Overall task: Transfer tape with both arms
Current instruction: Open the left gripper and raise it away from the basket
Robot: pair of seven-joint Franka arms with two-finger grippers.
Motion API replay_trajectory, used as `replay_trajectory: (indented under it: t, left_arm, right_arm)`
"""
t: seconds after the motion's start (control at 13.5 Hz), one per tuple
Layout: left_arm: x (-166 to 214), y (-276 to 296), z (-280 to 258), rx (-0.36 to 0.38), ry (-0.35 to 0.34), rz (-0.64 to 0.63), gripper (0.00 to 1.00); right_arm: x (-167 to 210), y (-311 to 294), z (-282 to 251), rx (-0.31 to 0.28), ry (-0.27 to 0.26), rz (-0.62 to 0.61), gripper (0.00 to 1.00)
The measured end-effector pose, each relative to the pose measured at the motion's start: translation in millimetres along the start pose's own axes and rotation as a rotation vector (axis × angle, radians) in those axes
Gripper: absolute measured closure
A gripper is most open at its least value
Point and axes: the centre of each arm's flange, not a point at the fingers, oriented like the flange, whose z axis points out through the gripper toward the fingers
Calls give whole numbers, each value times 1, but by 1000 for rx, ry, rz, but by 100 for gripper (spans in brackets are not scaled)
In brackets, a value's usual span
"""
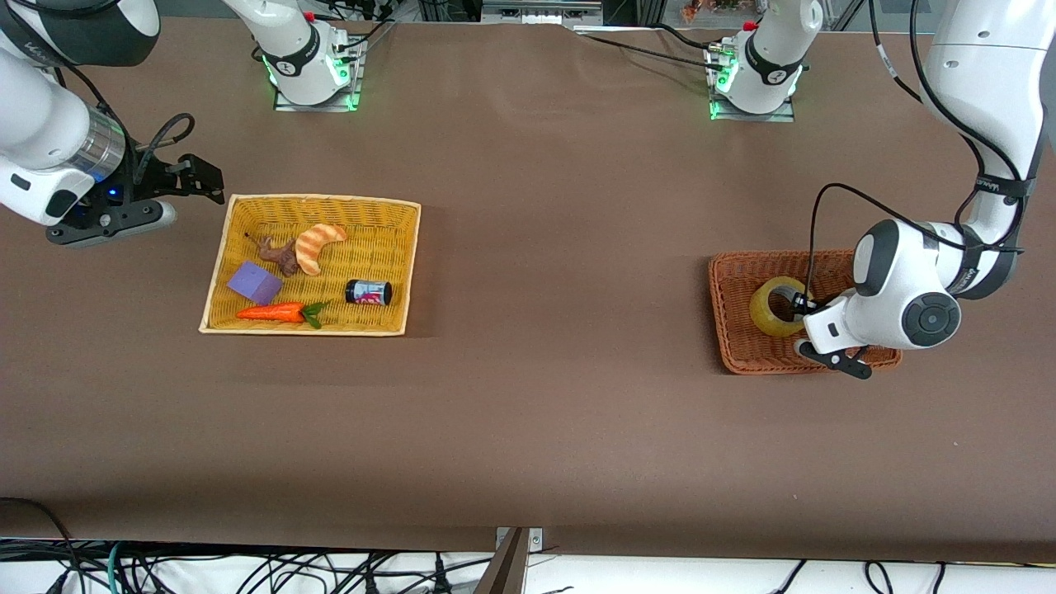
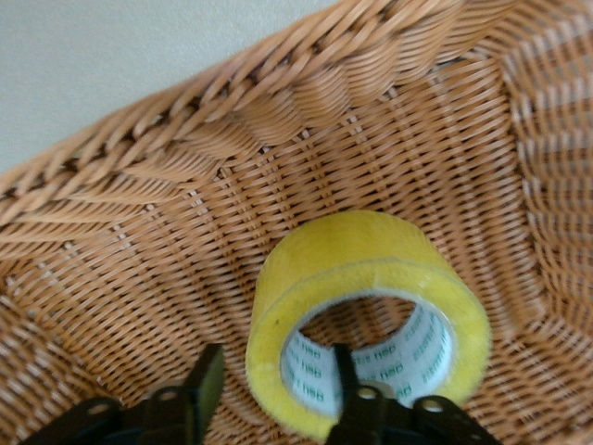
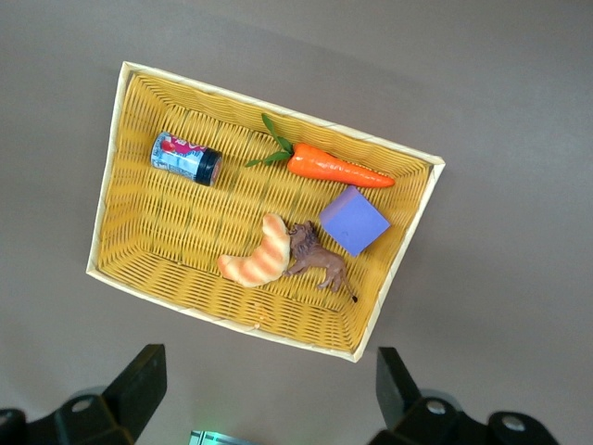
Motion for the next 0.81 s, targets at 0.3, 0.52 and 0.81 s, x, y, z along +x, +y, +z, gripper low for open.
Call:
replay_trajectory:
  t: [0.3,0.52,0.81]
  left_arm:
    - [-12,40,-112,49,67,40,1]
    - [-55,64,-216,102,104,1,0]
    - [-114,75,-310,164,220,-57,0]
  right_arm:
    - [1,0,-1,-2,8,0,0]
    - [0,0,-4,-4,17,0,0]
    - [-1,0,-8,-6,23,1,0]
